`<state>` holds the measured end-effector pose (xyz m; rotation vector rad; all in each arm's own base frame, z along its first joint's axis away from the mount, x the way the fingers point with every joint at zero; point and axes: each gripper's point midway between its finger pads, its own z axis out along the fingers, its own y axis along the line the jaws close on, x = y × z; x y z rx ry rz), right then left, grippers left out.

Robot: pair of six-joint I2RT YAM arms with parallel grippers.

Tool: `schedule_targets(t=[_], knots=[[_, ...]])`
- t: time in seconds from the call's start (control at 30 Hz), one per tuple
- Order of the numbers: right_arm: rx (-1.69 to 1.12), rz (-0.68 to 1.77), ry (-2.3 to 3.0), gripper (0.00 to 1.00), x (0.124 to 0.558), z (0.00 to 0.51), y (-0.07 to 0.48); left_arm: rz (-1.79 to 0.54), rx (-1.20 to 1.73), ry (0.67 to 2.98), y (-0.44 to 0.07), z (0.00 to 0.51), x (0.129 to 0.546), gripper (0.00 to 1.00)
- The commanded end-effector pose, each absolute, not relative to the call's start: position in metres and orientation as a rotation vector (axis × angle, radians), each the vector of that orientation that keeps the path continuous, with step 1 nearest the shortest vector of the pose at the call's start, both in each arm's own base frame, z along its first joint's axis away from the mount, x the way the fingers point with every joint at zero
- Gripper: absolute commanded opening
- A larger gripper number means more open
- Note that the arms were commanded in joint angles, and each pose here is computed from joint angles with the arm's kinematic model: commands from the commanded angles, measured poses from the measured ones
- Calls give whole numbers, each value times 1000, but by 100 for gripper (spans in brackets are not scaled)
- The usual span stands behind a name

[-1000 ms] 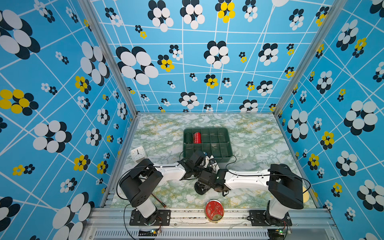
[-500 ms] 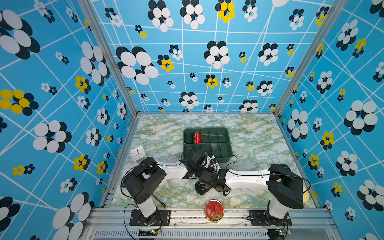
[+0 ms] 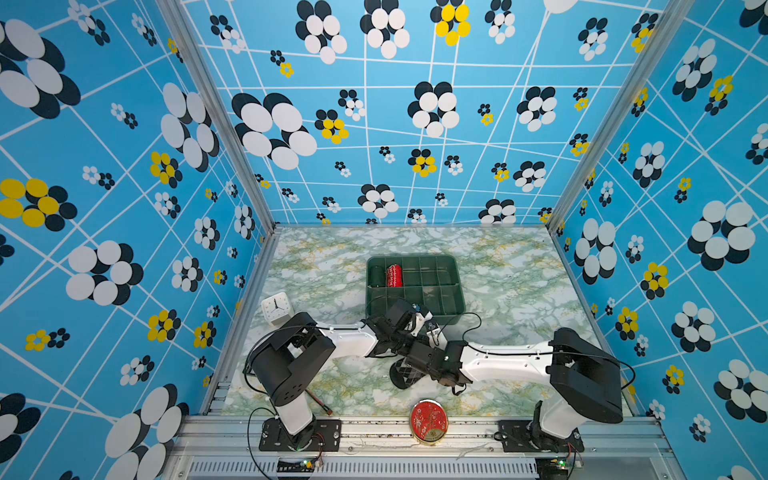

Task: Roll the socks

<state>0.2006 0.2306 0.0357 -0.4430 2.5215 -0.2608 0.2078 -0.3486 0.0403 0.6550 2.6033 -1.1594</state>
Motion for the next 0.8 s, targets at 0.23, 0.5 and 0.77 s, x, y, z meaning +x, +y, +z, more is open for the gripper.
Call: schedule_targets(t=[0.23, 0.5, 0.77], knots=[[-313, 190, 2467, 40, 208, 70, 256, -883, 621, 2857, -311, -21, 189, 0], [-189, 271, 2442, 45, 211, 81, 226, -880, 621, 2860, -311, -24, 188, 0], [64, 380, 2515, 33, 215, 62, 184, -865, 622, 2865, -308, -26, 187, 0]])
